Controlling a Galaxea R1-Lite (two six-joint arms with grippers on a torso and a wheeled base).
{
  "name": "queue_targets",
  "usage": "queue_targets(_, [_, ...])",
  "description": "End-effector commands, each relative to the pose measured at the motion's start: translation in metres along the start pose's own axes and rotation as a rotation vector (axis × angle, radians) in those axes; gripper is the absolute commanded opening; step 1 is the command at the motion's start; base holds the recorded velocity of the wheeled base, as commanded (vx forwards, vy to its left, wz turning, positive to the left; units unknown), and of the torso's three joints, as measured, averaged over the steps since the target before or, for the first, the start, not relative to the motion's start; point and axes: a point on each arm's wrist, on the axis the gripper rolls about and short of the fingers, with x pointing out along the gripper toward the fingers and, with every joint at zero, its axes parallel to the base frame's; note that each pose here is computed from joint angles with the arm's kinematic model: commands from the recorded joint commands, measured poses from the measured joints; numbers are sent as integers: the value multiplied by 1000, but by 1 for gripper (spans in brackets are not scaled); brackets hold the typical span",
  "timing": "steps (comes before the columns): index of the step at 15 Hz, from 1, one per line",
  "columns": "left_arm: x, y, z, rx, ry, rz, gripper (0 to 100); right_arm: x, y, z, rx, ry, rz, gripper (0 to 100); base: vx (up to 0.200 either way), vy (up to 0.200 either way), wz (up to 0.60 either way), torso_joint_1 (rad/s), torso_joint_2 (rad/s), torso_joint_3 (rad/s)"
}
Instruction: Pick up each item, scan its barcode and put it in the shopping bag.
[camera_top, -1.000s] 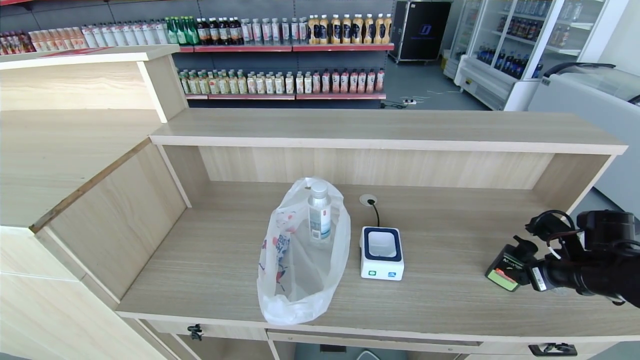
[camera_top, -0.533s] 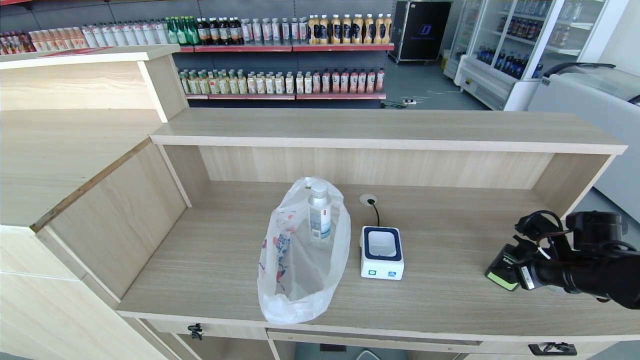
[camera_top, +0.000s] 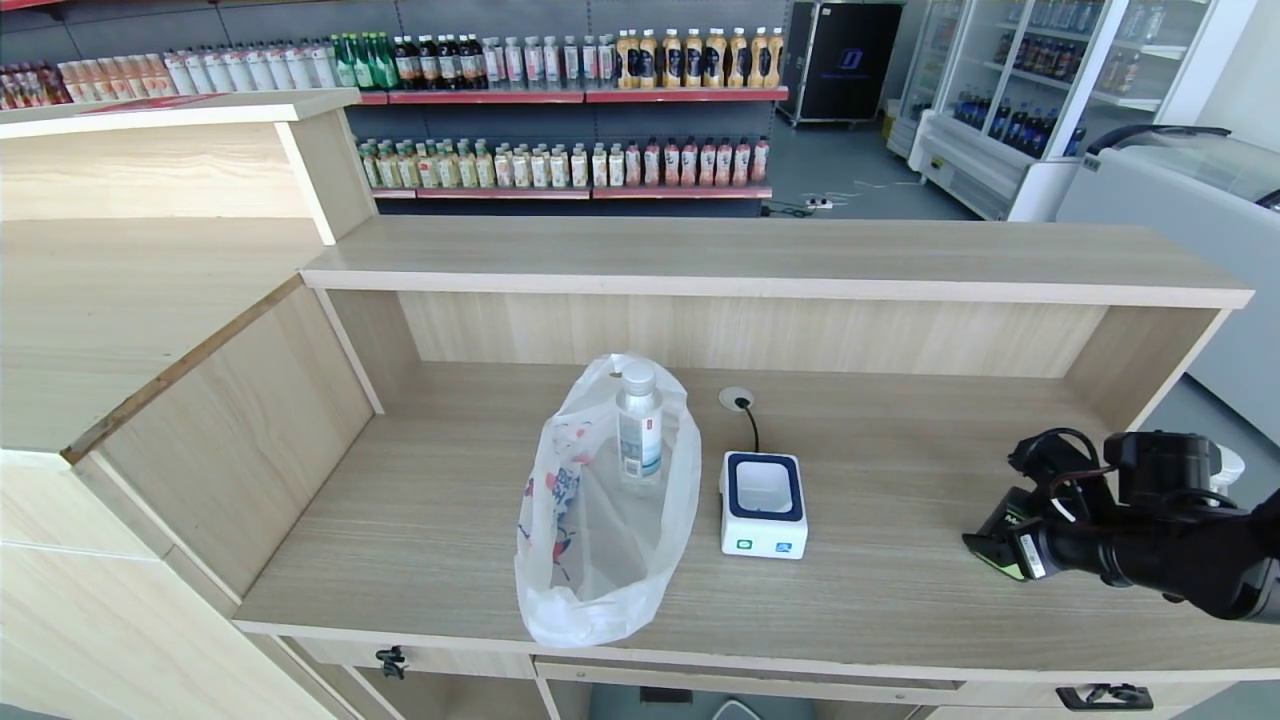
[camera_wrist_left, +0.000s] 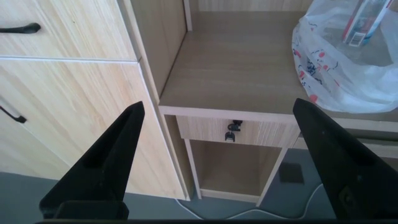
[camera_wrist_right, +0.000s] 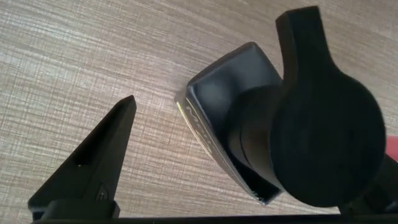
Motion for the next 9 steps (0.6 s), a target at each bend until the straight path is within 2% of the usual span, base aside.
queue_targets(1, [0,0,0,-1,0,1,100,5,5,1,-10,-7,16,0,0,0,0,0,0,0])
queue_targets(6, [0,0,0,1,0,1,100,9,10,4,-27,-32,23,0,0,0,0,0,0,0])
queue_targets(7, [0,0,0,-1,0,1,100,6,10,9,-33,-54,18,0,0,0,0,0,0,0])
queue_targets(9, [0,0,0,-1,0,1,100,-28,6,39,-140,-172,-33,0,0,0,0,0,0,0])
